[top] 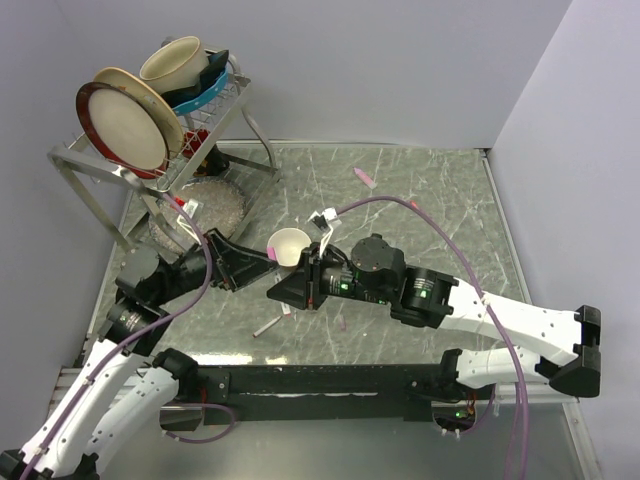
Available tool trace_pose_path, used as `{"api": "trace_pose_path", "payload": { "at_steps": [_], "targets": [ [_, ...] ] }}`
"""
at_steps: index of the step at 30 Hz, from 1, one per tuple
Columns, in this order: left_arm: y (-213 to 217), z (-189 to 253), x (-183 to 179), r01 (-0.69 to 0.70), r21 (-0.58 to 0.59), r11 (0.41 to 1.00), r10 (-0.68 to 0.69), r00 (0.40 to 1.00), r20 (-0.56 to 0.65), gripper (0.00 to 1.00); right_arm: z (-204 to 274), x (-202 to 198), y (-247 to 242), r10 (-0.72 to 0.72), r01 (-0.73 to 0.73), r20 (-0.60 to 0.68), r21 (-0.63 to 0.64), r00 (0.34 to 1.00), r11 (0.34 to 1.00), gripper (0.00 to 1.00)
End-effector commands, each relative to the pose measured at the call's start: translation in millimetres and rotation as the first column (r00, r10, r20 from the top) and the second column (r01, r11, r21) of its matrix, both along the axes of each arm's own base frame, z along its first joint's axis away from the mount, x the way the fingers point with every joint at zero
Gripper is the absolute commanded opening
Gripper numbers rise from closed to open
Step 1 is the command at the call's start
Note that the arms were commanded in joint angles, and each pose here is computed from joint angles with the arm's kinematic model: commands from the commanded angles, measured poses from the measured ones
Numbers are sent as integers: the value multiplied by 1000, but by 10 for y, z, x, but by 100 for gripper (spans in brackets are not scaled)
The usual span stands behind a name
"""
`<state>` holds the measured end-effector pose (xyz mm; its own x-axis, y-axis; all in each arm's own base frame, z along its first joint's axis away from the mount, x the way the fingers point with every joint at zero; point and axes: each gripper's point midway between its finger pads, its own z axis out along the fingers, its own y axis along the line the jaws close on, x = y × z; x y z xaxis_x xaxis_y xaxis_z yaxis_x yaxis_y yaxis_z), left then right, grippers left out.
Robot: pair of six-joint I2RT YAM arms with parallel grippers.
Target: Insert the pens into the pen caps
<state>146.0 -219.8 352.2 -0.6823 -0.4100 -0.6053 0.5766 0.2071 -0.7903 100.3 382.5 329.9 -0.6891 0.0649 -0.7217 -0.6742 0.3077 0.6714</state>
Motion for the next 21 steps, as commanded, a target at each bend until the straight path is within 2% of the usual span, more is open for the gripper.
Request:
{"api": "trace_pose_path", "payload": {
  "at_steps": [1,5,13,19,20,21],
  "targets": [
    [-4,379,-105,43,-67,997,-35,993,115,85,198,-79,-41,20,-21,28,55,999,998,0],
    [-7,426,-98,43,-65,997,-34,991,133,84,183,-129,-30,34,-35,21,57,999,998,0],
    [-19,462,-64,40,-64,997,-30,990,138,70,141,-174,-14,46,-46,8,49,999,998,0],
    [-30,448,-21,31,-62,998,-23,991,131,46,179,-198,-11,53,-53,9,55,999,997,0],
    [-35,445,-24,36,-64,997,-28,991,132,34,172,-204,-11,54,-55,6,53,998,997,0],
    [-45,445,-53,54,-64,996,-45,990,135,26,183,-191,-6,50,-50,7,54,999,997,0]
  ]
}}
